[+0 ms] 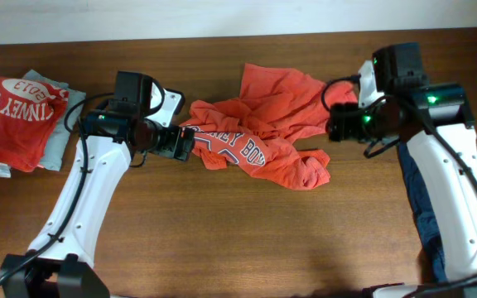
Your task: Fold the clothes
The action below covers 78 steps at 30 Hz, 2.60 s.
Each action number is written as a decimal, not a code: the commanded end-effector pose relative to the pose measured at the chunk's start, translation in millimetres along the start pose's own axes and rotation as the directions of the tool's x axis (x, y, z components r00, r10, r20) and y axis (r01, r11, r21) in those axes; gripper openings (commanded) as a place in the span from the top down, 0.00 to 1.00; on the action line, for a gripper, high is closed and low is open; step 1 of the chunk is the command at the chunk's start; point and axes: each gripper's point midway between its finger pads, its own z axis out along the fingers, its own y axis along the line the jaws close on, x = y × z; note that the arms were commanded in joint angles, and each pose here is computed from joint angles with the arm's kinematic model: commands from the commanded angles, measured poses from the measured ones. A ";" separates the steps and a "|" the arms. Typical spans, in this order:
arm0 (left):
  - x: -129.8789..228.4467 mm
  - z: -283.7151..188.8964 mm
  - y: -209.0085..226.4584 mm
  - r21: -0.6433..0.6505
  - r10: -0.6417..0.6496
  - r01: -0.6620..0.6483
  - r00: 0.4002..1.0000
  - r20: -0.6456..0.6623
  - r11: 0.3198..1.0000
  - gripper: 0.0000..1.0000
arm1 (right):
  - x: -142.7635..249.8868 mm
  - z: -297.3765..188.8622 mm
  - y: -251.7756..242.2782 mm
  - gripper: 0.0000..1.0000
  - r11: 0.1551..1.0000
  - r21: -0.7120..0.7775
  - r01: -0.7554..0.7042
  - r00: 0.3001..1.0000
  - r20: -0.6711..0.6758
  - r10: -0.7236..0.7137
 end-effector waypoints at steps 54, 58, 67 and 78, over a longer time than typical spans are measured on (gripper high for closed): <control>-59.5 -30.6 6.5 -0.035 -0.035 0.043 0.979 0.202 0.998 0.05 | -140.0 -169.0 45.1 0.96 0.976 0.011 0.215 0.759 0.628 -0.174; -56.6 -33.4 0.7 -0.012 -0.014 0.016 0.981 0.193 1.000 0.05 | -146.0 -195.5 46.3 0.96 0.977 0.029 0.212 0.710 0.682 -0.174; -62.1 -64.5 -3.9 -0.030 0.025 -0.018 0.964 0.265 0.999 0.05 | -164.1 -227.4 61.9 0.96 0.969 0.015 0.245 0.603 0.780 -0.165; -72.1 -98.0 12.8 -0.153 0.044 0.011 0.933 0.356 0.988 0.05 | -149.1 -175.3 175.5 0.96 0.880 -0.083 0.468 0.626 0.734 -0.263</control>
